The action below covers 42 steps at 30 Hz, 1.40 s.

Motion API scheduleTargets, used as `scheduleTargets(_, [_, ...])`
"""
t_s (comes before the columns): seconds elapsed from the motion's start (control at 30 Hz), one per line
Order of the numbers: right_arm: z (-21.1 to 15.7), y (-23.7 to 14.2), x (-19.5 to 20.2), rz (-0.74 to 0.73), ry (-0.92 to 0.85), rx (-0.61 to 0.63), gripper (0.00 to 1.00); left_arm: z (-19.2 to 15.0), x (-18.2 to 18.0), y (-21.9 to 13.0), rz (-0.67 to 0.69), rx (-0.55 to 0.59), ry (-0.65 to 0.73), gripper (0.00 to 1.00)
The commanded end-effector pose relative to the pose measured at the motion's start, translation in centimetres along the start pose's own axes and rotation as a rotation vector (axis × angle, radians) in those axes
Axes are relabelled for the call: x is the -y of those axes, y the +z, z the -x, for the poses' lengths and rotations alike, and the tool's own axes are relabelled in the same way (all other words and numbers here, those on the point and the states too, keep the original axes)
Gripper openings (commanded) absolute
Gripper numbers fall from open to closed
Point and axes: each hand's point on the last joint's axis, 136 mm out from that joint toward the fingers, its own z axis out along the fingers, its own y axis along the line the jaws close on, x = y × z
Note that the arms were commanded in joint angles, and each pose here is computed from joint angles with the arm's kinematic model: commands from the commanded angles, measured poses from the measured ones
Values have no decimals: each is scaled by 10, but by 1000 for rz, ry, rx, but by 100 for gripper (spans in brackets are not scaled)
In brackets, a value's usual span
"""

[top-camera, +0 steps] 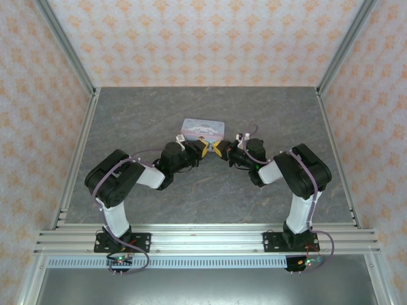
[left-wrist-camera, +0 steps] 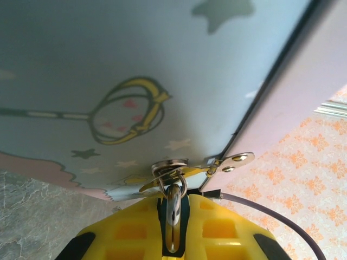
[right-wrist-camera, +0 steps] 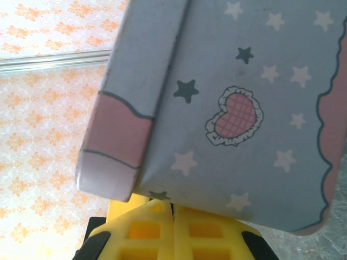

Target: Unlock a padlock with a key

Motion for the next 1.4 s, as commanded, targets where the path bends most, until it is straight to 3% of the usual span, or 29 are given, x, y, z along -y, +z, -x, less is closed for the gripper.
scheduleTargets(0.0, [-36, 9, -5, 26, -24, -104, 0, -83, 61, -14, -206, -306, 103, 0])
scheduleTargets(0.6, [-50, 3, -7, 15, -61, -143, 0, -79, 56, -7, -204, -302, 88, 0])
scheduleTargets(1.0, [-55, -5, -9, -46, -350, -153, 0, -80, 59, -5, -213, -308, 82, 0])
scheduleTargets(1.37, [-56, 0, -12, -27, -364, -162, 0, -80, 62, -4, -218, -310, 82, 0])
